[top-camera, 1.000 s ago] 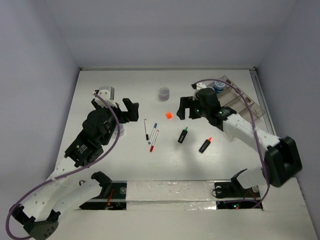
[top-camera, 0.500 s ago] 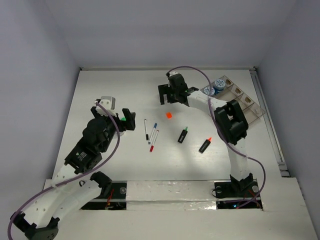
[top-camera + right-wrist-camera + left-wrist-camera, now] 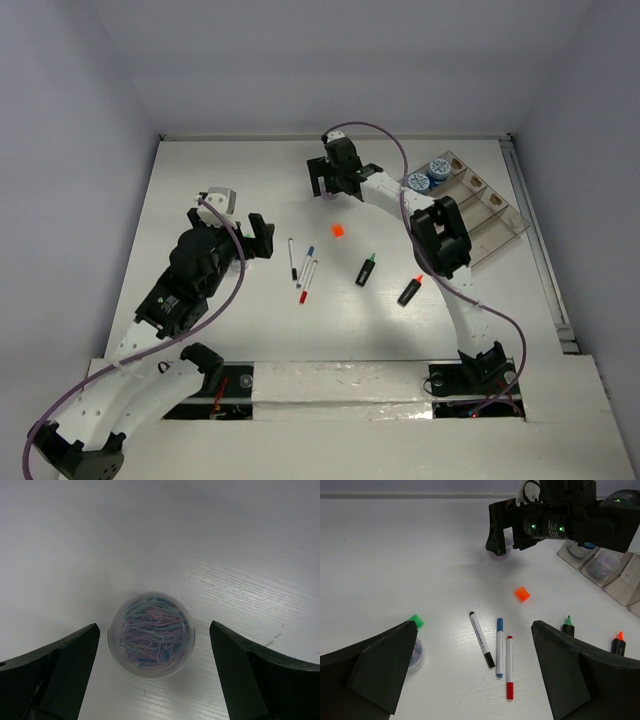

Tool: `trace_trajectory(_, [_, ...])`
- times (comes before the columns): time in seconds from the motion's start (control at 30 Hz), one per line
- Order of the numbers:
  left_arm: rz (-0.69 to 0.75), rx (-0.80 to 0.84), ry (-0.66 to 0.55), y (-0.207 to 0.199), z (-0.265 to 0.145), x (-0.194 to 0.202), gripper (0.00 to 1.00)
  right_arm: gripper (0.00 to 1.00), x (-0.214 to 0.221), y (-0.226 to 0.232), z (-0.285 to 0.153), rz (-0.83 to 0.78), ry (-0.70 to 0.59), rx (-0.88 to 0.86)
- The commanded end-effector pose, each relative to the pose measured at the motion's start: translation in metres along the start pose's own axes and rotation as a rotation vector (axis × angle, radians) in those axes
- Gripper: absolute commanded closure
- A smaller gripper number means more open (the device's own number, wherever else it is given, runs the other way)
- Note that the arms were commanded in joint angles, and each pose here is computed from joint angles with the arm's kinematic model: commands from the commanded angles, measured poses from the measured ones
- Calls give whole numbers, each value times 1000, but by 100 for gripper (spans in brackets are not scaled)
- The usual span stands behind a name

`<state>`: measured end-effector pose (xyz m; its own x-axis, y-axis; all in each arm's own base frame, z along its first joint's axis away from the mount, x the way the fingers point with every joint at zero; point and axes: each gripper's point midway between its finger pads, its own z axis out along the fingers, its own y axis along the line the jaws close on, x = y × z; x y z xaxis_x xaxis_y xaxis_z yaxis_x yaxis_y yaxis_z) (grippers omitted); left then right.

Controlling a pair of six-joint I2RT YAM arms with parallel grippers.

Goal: Sort the stationery into containers
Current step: Pick up the stationery from the center of the board.

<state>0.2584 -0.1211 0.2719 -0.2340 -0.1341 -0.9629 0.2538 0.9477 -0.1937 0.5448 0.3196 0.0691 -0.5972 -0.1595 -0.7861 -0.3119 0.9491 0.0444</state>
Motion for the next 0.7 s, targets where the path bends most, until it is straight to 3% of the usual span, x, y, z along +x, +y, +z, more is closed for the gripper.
trace_trajectory(0.0, [-2,17,-31,-2,3,-9,1,4,-23,5,-5,-21,-50,-2])
trace_trajectory(0.2, [-5,17,-31,0,4,-9,1,16,-23,3,-4,-18,-50,10])
trace_trajectory(0.27, [-5,26,-33,-2,3,-10,1,28,-27,2,-6,-17,-63,14])
trace_trajectory(0.4, [-6,31,-34,-2,3,-10,1,42,-38,2,-11,-16,-82,15])
trace_trajectory(0.43, [-6,31,-35,-2,3,-10,1,50,-41,2,-13,-15,-89,19])
trace_trajectory(0.57, [-8,33,-42,-2,1,-12,1,55,-69,-1,-36,-3,-151,31])
trace_trajectory(0.67, [-7,39,-38,-4,1,-11,1,56,-104,-11,-80,5,-253,63])
